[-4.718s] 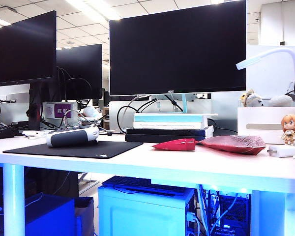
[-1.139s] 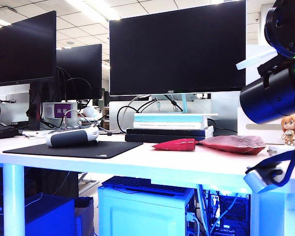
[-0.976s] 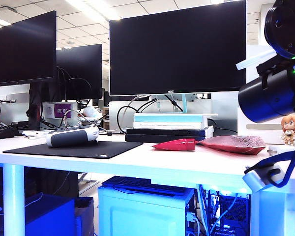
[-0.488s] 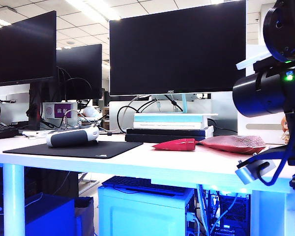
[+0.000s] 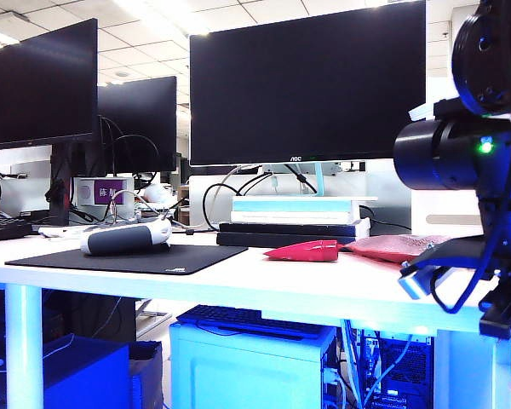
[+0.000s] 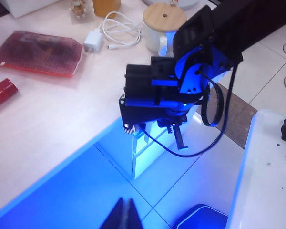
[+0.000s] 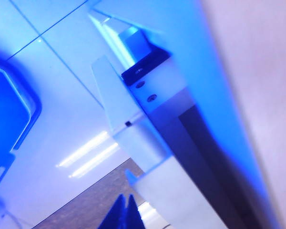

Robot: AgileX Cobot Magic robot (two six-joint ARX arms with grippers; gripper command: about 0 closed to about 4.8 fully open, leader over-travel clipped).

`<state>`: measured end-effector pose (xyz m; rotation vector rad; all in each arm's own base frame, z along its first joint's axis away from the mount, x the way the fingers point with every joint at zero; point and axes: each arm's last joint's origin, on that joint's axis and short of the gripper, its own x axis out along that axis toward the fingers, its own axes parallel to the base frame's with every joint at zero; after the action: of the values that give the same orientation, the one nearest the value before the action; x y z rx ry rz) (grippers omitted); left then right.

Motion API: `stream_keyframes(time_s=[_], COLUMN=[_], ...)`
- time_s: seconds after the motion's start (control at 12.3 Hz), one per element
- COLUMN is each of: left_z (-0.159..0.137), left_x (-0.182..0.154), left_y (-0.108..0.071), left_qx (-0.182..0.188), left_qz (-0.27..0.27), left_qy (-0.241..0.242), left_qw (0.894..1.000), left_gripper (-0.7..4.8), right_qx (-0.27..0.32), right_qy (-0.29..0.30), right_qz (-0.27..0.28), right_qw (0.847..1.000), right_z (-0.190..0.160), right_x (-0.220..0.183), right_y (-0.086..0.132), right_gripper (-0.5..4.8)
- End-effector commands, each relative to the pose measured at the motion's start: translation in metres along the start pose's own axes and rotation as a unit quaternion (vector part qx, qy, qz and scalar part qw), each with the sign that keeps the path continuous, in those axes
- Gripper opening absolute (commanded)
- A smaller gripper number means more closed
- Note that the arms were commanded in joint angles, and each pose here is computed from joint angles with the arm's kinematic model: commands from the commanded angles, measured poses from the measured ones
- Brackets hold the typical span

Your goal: Open the drawer, place the cleaning sponge inside, then close the drawer.

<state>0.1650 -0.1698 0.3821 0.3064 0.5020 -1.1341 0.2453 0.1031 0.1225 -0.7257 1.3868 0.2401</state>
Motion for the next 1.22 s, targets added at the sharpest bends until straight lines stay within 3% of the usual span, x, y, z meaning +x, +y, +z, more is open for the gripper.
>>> stream_keyframes(time_s=[0.08,0.24,0.33,0.65,1.06,1.22], left_z=[0.000,-0.001,-0.001,-0.001,-0.001,-0.001], left_x=[-0.001,-0.001,-0.002,-0.002,-0.002,-0.002], left_y=[-0.001,-0.001,-0.001,-0.001,-0.001,-0.001], left_qx=[0.000,-0.001,-0.001,-0.003,-0.003,-0.003], left_qz=[-0.003,-0.003,-0.003,-0.003,-0.003,-0.003], left_qy=[0.004,0.006,0.006,0.006,0.006,0.006], left_qw=[1.000,1.000,1.000,1.000,1.000,1.000], left_gripper=[-0.05,-0.05,-0.05,-0.05,-0.05,-0.05], right_qx=[-0.001,-0.005,0.002,0.020,0.032,0.034], right_qy=[0.010,0.030,0.023,0.003,-0.004,-0.012], right_qz=[-0.014,-0.060,-0.103,-0.175,-0.224,-0.216], right_qw=[1.000,0.998,0.994,0.984,0.974,0.976], right_z=[0.004,0.006,0.010,0.016,0.018,0.017], right_x=[0.011,0.025,0.028,0.026,0.019,0.013], right_y=[0.002,0.003,0.001,-0.004,-0.009,-0.010], right_gripper=[-0.01,-0.01,-0.01,-0.01,-0.01,-0.01])
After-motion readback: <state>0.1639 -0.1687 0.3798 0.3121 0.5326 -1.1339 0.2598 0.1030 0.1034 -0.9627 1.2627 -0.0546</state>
